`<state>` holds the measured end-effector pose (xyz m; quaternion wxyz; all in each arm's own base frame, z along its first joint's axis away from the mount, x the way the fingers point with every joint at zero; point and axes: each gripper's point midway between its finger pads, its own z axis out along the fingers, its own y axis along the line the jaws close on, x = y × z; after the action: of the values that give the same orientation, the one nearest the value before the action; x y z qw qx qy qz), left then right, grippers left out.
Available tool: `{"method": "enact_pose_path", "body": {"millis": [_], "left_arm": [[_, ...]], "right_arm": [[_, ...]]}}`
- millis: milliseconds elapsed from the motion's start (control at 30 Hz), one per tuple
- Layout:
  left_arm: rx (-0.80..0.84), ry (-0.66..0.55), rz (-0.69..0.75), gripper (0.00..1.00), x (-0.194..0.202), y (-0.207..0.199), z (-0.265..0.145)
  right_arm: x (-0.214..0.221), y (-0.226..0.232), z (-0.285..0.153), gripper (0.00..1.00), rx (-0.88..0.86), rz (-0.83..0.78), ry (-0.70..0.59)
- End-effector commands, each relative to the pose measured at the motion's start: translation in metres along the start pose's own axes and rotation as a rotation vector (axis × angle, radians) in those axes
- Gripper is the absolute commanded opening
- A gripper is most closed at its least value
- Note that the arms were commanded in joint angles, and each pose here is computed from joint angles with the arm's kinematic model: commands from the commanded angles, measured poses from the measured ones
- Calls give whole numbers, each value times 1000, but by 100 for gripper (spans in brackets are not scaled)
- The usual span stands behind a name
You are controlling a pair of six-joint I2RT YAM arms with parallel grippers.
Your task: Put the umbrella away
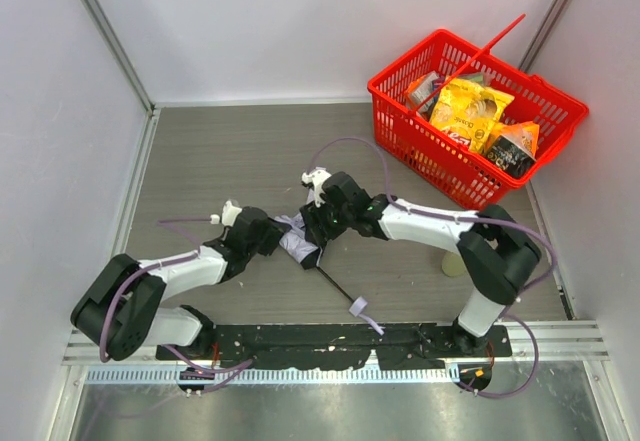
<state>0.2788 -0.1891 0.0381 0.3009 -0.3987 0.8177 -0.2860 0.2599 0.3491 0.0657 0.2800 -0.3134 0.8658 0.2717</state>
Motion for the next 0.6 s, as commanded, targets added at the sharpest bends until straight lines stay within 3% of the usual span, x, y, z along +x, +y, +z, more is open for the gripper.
{"method": "enact_pose_path", "body": {"millis": [0,133,267,567], "left_arm": [[-289,69,87,0,16,91,-12],[-293,79,72,0,19,93,-13],[-309,90,54,0,20,95,-15],[-340,99,11,0,23,100,-20]], "right_arm": [[-41,-9,-46,64,208,-152,-179],[-54,43,-54,70,82,-306,-313],[-47,69,-31,72,32,-426,-314],[-30,56,11,73,129,-544,-369]]}}
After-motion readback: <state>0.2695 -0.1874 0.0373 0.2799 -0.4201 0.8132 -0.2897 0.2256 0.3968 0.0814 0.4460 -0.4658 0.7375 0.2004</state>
